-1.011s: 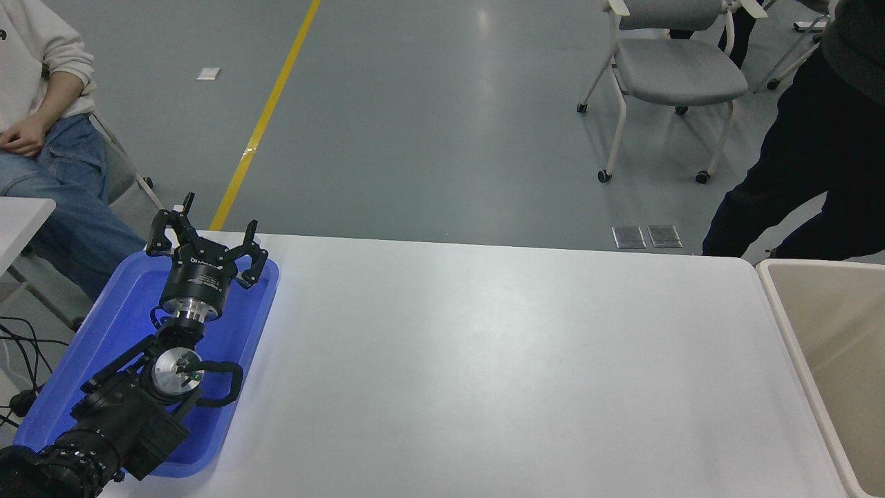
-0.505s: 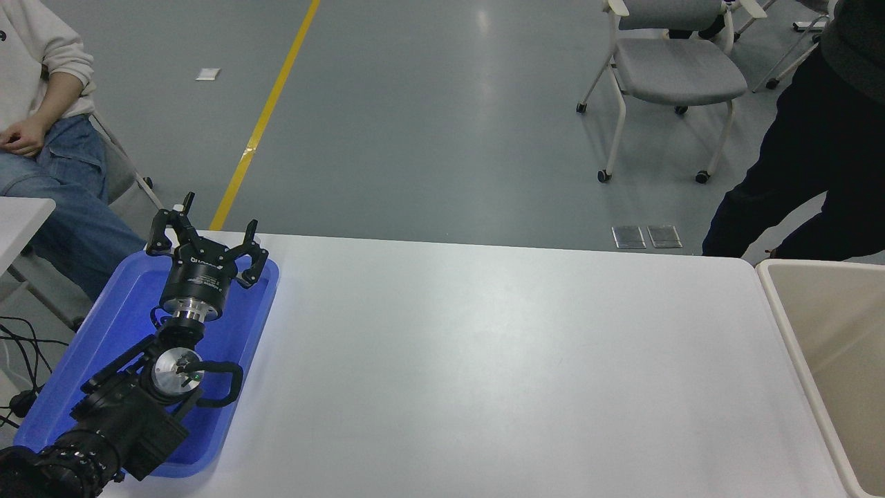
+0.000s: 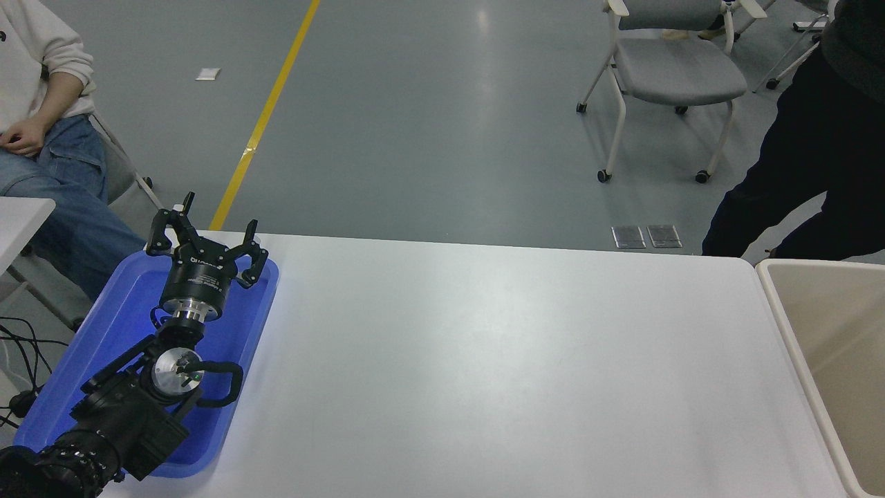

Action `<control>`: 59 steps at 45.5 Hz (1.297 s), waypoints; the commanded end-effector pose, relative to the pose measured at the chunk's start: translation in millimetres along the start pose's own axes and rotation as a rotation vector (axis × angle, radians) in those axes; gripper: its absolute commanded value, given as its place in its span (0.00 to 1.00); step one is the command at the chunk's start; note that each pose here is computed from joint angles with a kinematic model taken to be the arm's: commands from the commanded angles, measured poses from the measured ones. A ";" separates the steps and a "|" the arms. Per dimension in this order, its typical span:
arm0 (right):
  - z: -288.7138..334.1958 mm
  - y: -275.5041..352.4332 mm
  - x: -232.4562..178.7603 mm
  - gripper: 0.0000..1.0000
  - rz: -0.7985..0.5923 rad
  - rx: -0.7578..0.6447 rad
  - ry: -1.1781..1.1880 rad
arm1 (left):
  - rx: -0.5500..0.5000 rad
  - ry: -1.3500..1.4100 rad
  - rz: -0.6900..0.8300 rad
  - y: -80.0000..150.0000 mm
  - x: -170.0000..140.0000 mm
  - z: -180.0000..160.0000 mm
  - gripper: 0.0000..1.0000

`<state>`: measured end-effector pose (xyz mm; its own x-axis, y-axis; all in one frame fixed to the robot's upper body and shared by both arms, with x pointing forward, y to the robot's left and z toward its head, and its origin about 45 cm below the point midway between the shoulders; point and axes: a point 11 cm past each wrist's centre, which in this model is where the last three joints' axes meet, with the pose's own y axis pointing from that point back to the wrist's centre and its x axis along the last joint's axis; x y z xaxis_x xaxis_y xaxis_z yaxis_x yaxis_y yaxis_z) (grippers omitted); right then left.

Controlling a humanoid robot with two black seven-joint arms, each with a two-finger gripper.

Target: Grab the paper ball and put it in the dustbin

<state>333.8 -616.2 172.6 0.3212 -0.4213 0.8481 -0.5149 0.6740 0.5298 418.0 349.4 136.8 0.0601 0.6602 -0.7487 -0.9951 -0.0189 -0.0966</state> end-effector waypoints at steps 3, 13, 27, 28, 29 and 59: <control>-77.9 20.3 60.9 1.00 0.050 0.170 -0.267 | 0.000 0.000 0.000 0.0 0.0 0.0 1.00; -132.1 47.7 114.9 1.00 0.061 0.339 -0.604 | 0.000 0.001 -0.001 0.0 -0.1 0.0 1.00; -201.0 97.0 152.4 1.00 -0.159 0.642 -1.113 | 0.000 0.000 0.000 0.0 0.0 0.0 1.00; -204.9 100.4 153.1 1.00 -0.176 0.664 -1.139 | 0.000 0.000 0.000 0.0 0.0 0.0 1.00; -207.9 102.4 151.7 1.00 -0.193 0.678 -1.159 | 0.000 0.000 0.000 0.0 0.0 0.0 1.00; -211.7 96.2 79.7 1.00 -0.128 0.979 -1.421 | 0.000 0.000 0.000 0.0 0.0 0.0 1.00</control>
<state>491.3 -467.2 339.0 -0.2203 -0.9716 -0.0867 -0.9735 0.2246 -0.0430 418.0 349.5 136.8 0.0597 0.6601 -0.7488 -0.9952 -0.0194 -0.0964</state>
